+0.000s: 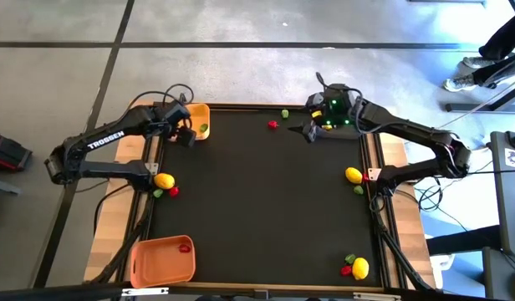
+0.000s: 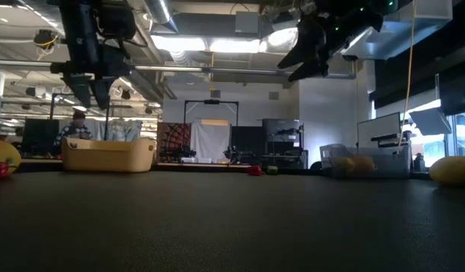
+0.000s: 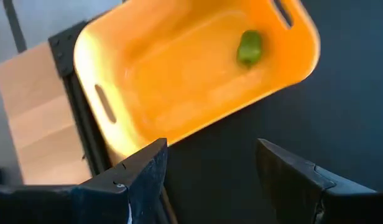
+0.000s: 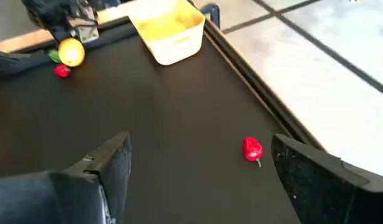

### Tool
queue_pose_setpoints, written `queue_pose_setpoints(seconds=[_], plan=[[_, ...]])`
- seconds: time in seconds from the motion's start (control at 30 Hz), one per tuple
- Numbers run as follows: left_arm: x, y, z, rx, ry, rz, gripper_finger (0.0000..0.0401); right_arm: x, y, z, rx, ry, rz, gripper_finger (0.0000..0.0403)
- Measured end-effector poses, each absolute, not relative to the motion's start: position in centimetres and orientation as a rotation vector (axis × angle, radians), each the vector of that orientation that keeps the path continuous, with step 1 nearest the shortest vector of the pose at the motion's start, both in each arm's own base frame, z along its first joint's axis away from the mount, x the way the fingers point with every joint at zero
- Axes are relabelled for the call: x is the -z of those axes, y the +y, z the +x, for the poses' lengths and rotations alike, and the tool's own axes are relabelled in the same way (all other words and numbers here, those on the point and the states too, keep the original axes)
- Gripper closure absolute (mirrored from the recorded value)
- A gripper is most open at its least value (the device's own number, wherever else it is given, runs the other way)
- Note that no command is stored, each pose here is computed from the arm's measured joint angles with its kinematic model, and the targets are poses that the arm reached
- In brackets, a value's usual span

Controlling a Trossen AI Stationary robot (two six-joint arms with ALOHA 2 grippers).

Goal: Sort produce into baskets
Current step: Put the green bell pepper into the yellow bin

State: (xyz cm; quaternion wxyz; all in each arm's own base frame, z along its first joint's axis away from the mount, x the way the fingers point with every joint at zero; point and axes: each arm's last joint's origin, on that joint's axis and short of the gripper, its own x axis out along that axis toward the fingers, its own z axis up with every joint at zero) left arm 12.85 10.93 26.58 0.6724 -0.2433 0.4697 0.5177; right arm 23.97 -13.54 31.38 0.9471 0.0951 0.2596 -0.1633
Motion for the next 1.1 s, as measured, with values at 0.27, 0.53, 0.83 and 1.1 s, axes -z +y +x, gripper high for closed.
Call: queue_pose_setpoints(seconds=[0.27,0.53,0.83,1.1], plan=[[-27.3,11.0,14.8,-1.081,0.903,-0.468,0.0163,-27.1,-15.4,27.1,0.328,0.628,0.231,0.0082],[-28.2,10.2,16.9,-0.981,0.738,-0.418,0.0163,-22.4,-18.3,29.3,0.538,0.714,0.217,0.0082],[-28.3,8.5,19.2,-0.847,0.618,-0.369,0.0163,-18.7,-22.2,28.3,0.674,0.758,0.364,0.0094],[-28.1,7.8,21.0,-0.778,0.584,-0.333,0.0163,-18.7,-24.5,27.1,0.710,0.674,0.443,0.0141]])
